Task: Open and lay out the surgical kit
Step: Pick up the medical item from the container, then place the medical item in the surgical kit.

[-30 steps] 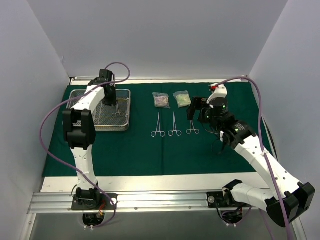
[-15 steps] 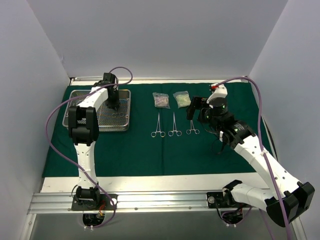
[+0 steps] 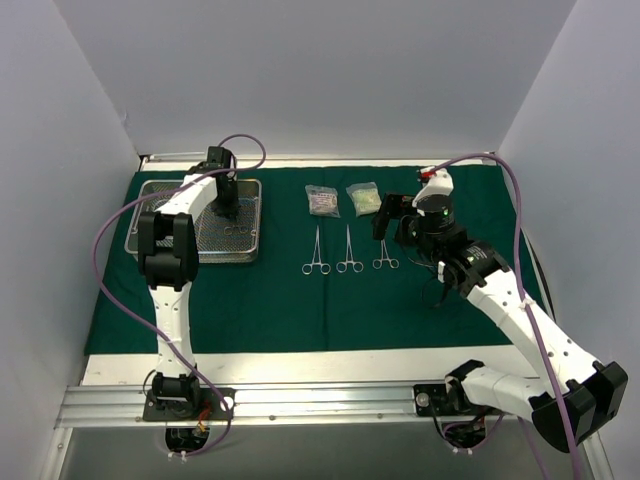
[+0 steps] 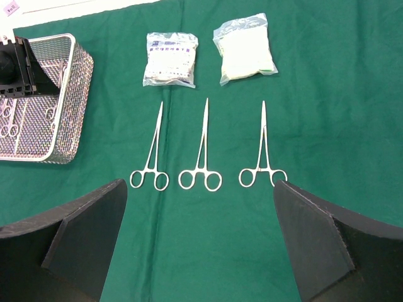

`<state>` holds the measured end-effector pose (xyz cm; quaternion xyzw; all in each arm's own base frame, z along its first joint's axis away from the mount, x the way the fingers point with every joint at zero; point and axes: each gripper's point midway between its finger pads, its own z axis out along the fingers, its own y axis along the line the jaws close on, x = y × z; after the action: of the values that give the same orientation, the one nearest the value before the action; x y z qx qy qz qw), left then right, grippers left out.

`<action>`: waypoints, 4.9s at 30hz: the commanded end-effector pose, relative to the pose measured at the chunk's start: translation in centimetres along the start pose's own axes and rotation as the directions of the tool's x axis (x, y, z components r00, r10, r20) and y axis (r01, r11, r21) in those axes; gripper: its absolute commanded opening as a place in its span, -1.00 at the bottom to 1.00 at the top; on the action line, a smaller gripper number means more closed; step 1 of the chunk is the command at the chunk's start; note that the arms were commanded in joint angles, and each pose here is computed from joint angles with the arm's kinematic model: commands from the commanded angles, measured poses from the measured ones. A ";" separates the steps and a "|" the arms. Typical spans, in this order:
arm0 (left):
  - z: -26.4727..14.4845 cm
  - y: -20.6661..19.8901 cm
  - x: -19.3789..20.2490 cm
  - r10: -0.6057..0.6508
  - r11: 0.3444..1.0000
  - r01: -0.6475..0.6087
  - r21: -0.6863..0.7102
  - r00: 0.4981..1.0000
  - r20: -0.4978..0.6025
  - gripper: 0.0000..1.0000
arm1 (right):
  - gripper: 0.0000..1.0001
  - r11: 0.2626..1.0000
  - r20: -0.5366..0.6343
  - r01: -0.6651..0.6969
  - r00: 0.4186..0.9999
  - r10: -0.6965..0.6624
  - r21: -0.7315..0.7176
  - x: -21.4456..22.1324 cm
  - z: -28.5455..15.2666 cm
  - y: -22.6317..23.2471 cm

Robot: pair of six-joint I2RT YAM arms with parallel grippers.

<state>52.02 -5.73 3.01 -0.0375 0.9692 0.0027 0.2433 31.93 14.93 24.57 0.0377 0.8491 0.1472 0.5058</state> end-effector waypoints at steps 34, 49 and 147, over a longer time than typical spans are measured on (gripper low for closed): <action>-4.5 0.2 -1.6 -0.021 0.993 0.026 -0.113 0.999 0.046 -0.95 | 0.93 0.999 0.026 -0.013 1.000 0.014 -0.038 -0.2 -0.4 0.8; -11.5 -0.7 -4.3 -0.114 0.992 0.121 -0.033 0.982 0.153 -0.95 | 0.93 0.974 0.012 0.015 1.000 -0.013 -0.225 0.1 1.1 6.8; -37.3 -19.1 0.1 -0.176 0.316 -0.368 0.874 0.883 0.435 0.09 | -1.00 0.306 -0.135 -0.086 0.981 -0.142 -0.948 -0.2 -2.4 20.4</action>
<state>35.78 -25.47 34.10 0.1569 0.7281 -0.5216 0.4161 29.60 33.82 27.86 -0.2565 0.6933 0.5956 0.3143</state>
